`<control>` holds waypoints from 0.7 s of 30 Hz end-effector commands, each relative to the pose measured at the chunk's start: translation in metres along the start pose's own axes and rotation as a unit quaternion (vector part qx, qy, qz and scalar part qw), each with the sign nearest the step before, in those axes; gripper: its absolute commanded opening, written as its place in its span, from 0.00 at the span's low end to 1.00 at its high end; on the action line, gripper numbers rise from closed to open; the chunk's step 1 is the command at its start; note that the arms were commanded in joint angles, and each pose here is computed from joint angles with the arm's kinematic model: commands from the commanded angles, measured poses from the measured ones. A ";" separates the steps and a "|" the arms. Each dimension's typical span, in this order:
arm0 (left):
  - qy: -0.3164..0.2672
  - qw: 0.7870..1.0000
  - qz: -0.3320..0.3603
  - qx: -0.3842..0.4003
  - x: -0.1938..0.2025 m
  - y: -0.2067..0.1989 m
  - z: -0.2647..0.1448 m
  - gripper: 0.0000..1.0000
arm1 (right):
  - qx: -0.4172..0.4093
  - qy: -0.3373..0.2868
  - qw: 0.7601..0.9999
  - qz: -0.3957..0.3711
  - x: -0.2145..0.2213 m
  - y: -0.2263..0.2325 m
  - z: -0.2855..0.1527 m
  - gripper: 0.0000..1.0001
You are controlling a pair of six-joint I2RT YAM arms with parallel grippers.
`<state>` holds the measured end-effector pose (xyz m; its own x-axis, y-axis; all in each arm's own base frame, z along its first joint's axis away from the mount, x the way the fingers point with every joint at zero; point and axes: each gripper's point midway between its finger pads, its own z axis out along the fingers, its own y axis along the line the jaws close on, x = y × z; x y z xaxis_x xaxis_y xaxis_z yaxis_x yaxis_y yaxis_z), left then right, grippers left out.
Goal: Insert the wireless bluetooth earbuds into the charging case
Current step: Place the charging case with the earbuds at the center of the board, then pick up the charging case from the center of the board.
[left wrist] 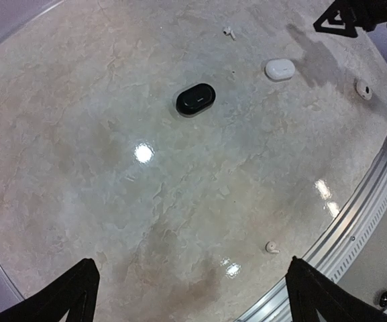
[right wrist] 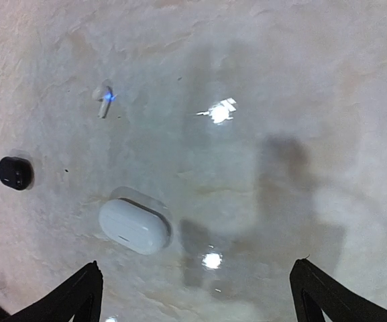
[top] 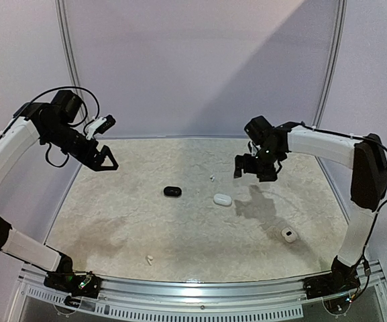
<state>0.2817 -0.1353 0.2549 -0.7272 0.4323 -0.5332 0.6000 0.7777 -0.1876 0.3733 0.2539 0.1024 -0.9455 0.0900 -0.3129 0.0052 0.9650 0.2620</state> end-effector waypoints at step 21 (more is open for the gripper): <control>-0.016 1.000 0.018 -0.005 0.004 -0.003 -0.006 0.99 | 0.163 0.317 0.920 -0.166 0.204 -0.145 -0.024 0.93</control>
<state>0.2772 -0.1349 0.2556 -0.7067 0.4395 -0.5544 0.6152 0.7687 -0.1749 0.1807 0.1276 0.0488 -0.9327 -0.2647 0.2451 -0.2926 0.9525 -0.0849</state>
